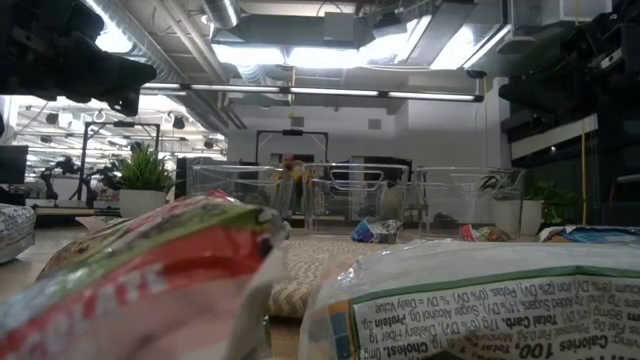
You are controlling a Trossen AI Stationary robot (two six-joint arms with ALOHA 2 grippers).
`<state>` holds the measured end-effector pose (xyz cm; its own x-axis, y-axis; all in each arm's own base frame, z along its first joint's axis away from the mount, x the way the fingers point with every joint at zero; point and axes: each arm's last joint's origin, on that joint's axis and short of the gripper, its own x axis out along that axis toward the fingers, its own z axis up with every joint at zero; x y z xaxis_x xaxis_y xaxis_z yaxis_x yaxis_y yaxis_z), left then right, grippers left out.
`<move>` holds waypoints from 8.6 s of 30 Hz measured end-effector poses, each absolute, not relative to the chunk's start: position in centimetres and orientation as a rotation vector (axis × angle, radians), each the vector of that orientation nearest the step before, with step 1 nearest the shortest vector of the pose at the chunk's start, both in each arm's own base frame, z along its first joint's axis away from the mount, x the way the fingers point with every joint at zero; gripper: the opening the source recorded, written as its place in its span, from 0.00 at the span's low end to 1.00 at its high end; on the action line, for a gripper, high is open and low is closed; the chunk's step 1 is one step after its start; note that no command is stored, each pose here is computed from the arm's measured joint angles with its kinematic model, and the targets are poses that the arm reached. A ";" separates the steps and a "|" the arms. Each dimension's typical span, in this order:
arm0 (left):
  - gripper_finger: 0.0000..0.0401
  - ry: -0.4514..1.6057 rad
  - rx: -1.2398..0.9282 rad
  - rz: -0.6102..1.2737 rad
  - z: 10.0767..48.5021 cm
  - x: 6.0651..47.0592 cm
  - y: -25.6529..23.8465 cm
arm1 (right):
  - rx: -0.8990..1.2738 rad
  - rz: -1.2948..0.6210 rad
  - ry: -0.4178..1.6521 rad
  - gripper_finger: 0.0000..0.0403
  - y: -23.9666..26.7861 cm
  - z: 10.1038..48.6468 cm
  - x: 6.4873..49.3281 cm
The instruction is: Pick and place Granola Bars by type
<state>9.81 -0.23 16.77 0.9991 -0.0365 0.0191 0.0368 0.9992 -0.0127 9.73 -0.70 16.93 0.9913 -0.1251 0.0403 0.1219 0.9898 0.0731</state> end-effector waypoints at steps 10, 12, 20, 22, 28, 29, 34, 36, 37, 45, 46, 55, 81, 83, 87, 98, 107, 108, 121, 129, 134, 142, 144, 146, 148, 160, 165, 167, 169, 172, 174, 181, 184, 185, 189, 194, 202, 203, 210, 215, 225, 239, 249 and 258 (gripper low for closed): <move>0.02 -0.019 -0.013 -0.037 16.8 9.8 -0.2 | 0.071 -0.124 -0.045 0.05 -0.7 16.9 9.7; 0.02 -0.019 -0.013 -0.037 16.8 9.8 -0.2 | 0.071 -0.124 -0.045 0.05 -0.7 16.9 9.7; 0.02 -0.019 -0.013 -0.036 16.8 9.8 -0.2 | 0.071 -0.124 -0.044 0.05 -0.7 16.9 9.7; 0.03 -0.019 -0.013 -0.036 16.8 9.8 -0.2 | 0.071 -0.124 -0.044 0.05 -0.7 16.9 9.7; 0.03 -0.019 -0.013 -0.037 16.8 9.8 -0.2 | 0.105 -0.123 -0.046 0.05 -0.7 16.9 9.7; 0.03 -0.019 -0.013 -0.037 16.8 9.8 -0.2 | 0.119 -0.122 -0.047 0.05 -0.7 16.9 9.7; 0.03 -0.019 -0.013 -0.037 16.8 9.8 -0.2 | 0.130 -0.122 -0.052 0.05 -0.7 17.0 9.7; 0.03 -0.019 -0.013 -0.036 16.8 9.8 -0.2 | 0.148 -0.122 -0.052 0.05 -0.7 16.9 9.7; 0.03 -0.020 -0.013 -0.036 16.8 9.8 -0.2 | 0.154 -0.122 -0.052 0.05 -0.7 17.0 9.7; 0.02 -0.022 -0.067 0.013 16.8 9.8 -0.1 | 0.181 -0.118 -0.053 0.05 -0.7 16.9 9.7; 0.02 -0.022 -0.086 0.013 16.8 9.8 -0.1 | 0.182 -0.109 -0.052 0.05 -0.7 16.9 9.7; 0.03 -0.021 -0.155 0.013 16.8 9.8 -0.1 | 0.228 -0.031 -0.011 0.05 -0.4 16.7 10.0; 0.33 -0.055 -0.165 0.026 19.8 9.8 0.0 | 0.029 0.133 0.334 0.45 1.0 23.5 17.7; 0.35 -0.036 -0.180 0.002 20.5 10.0 -0.1 | 0.003 0.156 0.364 0.46 1.4 24.0 18.9; 0.37 0.035 -0.201 -0.033 21.6 11.1 -0.6 | -0.031 0.187 0.436 0.49 2.1 25.1 21.0; 0.37 0.291 -0.158 -0.136 23.4 16.3 -3.2 | -0.116 0.245 0.661 0.55 3.3 26.5 26.0; 0.37 0.348 0.011 -0.180 25.7 20.8 -5.0 | -0.115 0.244 0.695 0.55 3.4 26.5 26.7; 0.37 0.362 0.038 -0.173 25.7 21.3 -5.0 | -0.111 0.243 0.692 0.55 3.4 26.6 26.7; 0.37 0.691 0.318 0.050 20.7 25.9 -3.4 | -0.094 0.194 0.574 0.55 3.4 27.5 27.4; 0.37 0.794 0.422 0.077 18.7 26.8 -1.5 | -0.070 0.188 0.579 0.55 3.4 27.5 27.4; 0.41 0.826 0.473 0.085 18.4 26.9 -0.4 | -0.074 0.180 0.578 0.55 3.3 27.5 27.4; 0.53 0.849 0.532 0.072 18.3 26.9 1.0 | -0.089 0.138 0.577 0.55 3.2 27.5 27.4; 0.56 0.848 0.532 0.044 18.3 26.9 1.2 | -0.089 0.139 0.577 0.55 3.2 27.5 27.4; 0.58 0.844 0.534 0.015 18.3 26.9 1.3 | -0.090 0.139 0.577 0.55 3.2 27.5 27.4; 0.59 0.839 0.532 -0.007 18.3 26.9 1.3 | -0.094 0.140 0.577 0.55 3.2 27.5 27.4; 0.60 0.872 0.496 -0.108 16.6 27.5 0.9 | -0.137 0.152 0.556 0.55 3.2 27.6 27.5; 0.59 0.888 0.501 -0.123 15.2 28.2 0.6 | -0.140 0.151 0.535 0.55 3.2 27.8 27.6; 0.59 0.867 0.486 -0.119 14.9 28.6 0.6 | -0.140 0.152 0.534 0.55 3.2 27.8 27.6; 0.60 0.855 0.484 -0.116 14.8 28.8 0.6 | -0.143 0.152 0.534 0.55 3.2 27.8 27.6; 0.59 0.872 0.482 -0.123 14.1 29.0 0.6 | -0.143 0.153 0.535 0.55 3.2 27.8 27.6; 0.59 0.882 0.471 -0.141 13.7 29.1 0.6 | -0.143 0.153 0.536 0.55 3.2 27.8 27.6; 0.59 0.914 0.439 -0.172 12.3 29.3 0.5 | -0.168 0.160 0.535 0.55 3.2 27.8 27.6; 0.58 0.910 0.432 -0.166 12.2 29.4 0.5 | -0.169 0.160 0.535 0.55 3.2 27.8 27.6; 0.58 0.907 0.431 -0.164 12.3 29.4 0.5 | -0.169 0.160 0.535 0.55 3.2 27.8 27.6; 0.52 0.904 0.433 -0.160 12.3 29.4 0.6 | -0.169 0.161 0.535 0.55 3.2 27.8 27.6; 0.36 0.905 0.434 -0.158 12.3 29.4 0.6 | -0.169 0.161 0.535 0.55 3.2 27.8 27.6; 0.08 0.888 0.428 -0.155 12.9 29.9 0.4 | -0.169 0.161 0.538 0.55 3.2 27.8 27.6; 0.06 0.877 0.428 -0.153 13.2 30.2 0.3 | -0.169 0.162 0.541 0.55 3.2 27.7 27.6; 0.04 0.889 0.488 -0.111 16.8 32.4 -0.4 | -0.169 0.162 0.552 0.55 3.2 27.7 27.5; 0.04 0.927 0.503 -0.104 21.4 33.1 -0.5 | -0.166 0.162 0.567 0.55 3.2 27.5 27.4; 0.03 0.736 0.427 0.068 29.7 30.3 1.2 | -0.160 0.162 0.597 0.55 3.2 27.3 27.3; 0.03 0.722 0.460 0.486 32.2 27.8 4.4 | -0.159 0.161 0.597 0.55 3.2 27.3 27.3; 0.03 0.749 0.375 0.700 32.5 26.3 10.5 | -0.159 0.161 0.595 0.55 3.2 27.3 27.3; 0.03 0.621 0.242 0.712 33.1 24.9 15.2 | -0.159 0.161 0.595 0.55 3.2 27.3 27.3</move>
<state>24.91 15.21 33.10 0.5882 0.6738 -0.4472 -0.5351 0.7389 0.4096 27.27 3.17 27.31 0.8162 0.1045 -0.5683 -0.1963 0.9752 -0.1025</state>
